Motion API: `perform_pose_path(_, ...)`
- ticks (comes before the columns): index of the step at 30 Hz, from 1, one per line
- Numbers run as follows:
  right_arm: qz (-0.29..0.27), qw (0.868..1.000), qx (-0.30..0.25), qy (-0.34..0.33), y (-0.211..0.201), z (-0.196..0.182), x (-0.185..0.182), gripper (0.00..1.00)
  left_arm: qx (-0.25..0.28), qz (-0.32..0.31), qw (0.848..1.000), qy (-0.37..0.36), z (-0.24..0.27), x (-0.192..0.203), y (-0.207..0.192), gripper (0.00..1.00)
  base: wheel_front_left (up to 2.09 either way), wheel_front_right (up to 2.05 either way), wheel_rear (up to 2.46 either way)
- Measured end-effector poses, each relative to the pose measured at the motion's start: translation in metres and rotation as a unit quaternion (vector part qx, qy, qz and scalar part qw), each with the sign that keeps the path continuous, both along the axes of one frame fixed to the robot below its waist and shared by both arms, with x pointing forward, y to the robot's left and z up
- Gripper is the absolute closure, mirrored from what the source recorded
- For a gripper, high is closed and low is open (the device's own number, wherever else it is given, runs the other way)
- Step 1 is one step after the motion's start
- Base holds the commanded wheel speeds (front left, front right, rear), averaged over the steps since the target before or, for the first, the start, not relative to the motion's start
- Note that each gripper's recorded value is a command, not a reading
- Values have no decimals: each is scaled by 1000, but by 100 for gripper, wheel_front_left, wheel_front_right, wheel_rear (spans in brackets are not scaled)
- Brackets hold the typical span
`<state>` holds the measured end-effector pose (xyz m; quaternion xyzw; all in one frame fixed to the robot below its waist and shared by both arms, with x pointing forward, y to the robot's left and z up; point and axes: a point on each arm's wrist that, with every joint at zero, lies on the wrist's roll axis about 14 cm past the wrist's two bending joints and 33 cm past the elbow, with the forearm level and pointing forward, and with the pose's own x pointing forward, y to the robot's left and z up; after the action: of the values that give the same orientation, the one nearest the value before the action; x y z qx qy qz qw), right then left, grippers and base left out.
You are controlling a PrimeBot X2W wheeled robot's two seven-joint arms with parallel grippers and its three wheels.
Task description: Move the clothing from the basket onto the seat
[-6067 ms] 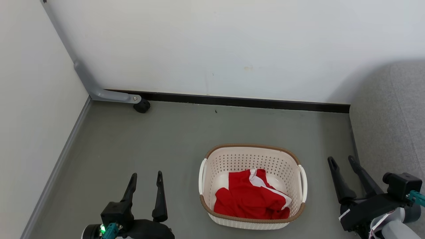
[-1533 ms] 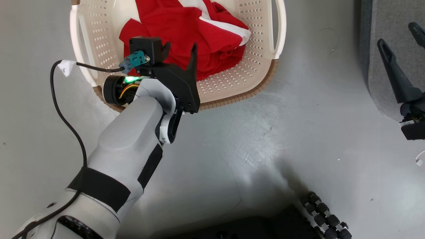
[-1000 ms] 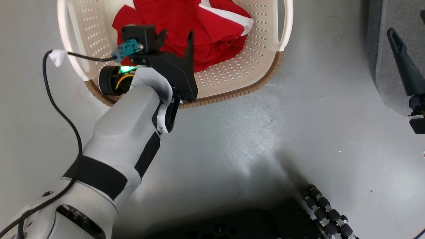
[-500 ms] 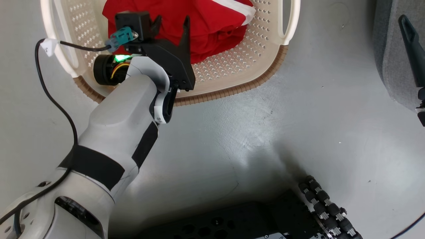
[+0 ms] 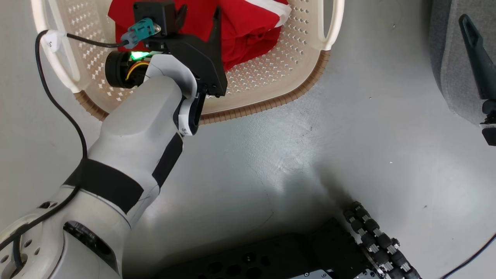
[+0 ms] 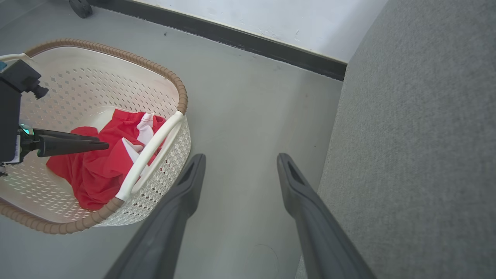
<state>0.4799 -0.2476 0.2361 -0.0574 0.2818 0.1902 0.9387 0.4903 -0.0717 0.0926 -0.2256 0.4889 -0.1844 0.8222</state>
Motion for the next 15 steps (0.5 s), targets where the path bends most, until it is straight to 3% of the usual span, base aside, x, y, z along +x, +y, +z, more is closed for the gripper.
perform_pose_path(15,-6,1000,-3,4,-3,1,-3,0,6,-19,1000,-1,-9,0,-10,0,0,0,0)
